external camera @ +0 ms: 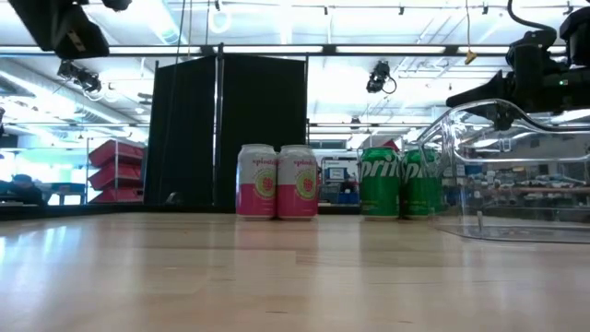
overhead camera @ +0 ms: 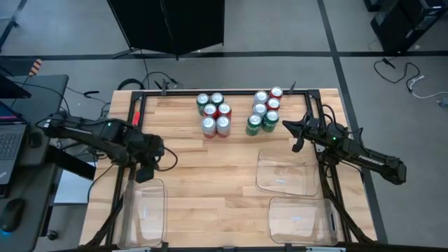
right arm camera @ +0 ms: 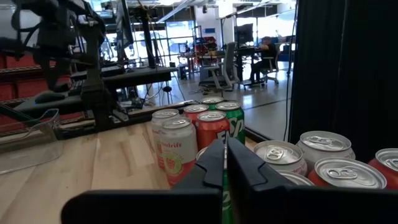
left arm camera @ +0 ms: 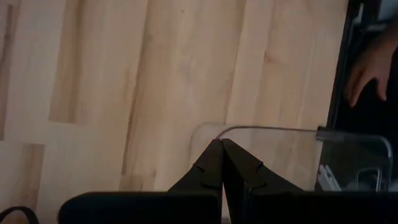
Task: Sort soda cans
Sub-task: Move the bottom left transparent bin to the center of the table
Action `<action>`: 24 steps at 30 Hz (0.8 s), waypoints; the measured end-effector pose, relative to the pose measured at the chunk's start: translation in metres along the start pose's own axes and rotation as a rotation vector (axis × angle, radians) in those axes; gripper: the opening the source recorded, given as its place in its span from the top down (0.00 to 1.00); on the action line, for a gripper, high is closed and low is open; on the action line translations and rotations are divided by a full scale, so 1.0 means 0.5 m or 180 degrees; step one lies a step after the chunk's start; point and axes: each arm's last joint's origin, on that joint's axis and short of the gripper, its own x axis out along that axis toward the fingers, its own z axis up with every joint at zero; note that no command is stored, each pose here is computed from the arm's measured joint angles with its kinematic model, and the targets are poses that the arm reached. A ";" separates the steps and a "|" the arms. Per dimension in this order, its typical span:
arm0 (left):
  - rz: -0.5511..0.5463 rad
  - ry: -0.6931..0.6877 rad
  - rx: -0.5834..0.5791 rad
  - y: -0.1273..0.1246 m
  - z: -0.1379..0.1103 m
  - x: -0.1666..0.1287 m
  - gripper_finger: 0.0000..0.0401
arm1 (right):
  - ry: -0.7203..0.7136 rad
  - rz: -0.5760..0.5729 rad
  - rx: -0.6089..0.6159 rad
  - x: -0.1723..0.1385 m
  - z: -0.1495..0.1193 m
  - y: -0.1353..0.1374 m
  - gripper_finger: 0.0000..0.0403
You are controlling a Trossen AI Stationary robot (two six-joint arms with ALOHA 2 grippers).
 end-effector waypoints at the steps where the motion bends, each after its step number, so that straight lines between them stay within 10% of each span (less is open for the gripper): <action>1: -0.0002 0.0047 0.0019 -0.005 0.000 0.004 0.98 | -0.0001 0.0000 0.0000 0.000 0.000 0.000 0.98; 24: 0.0571 0.1311 0.0161 -0.049 0.031 0.155 0.51 | 0.0000 0.0001 0.0000 0.000 0.000 0.000 0.99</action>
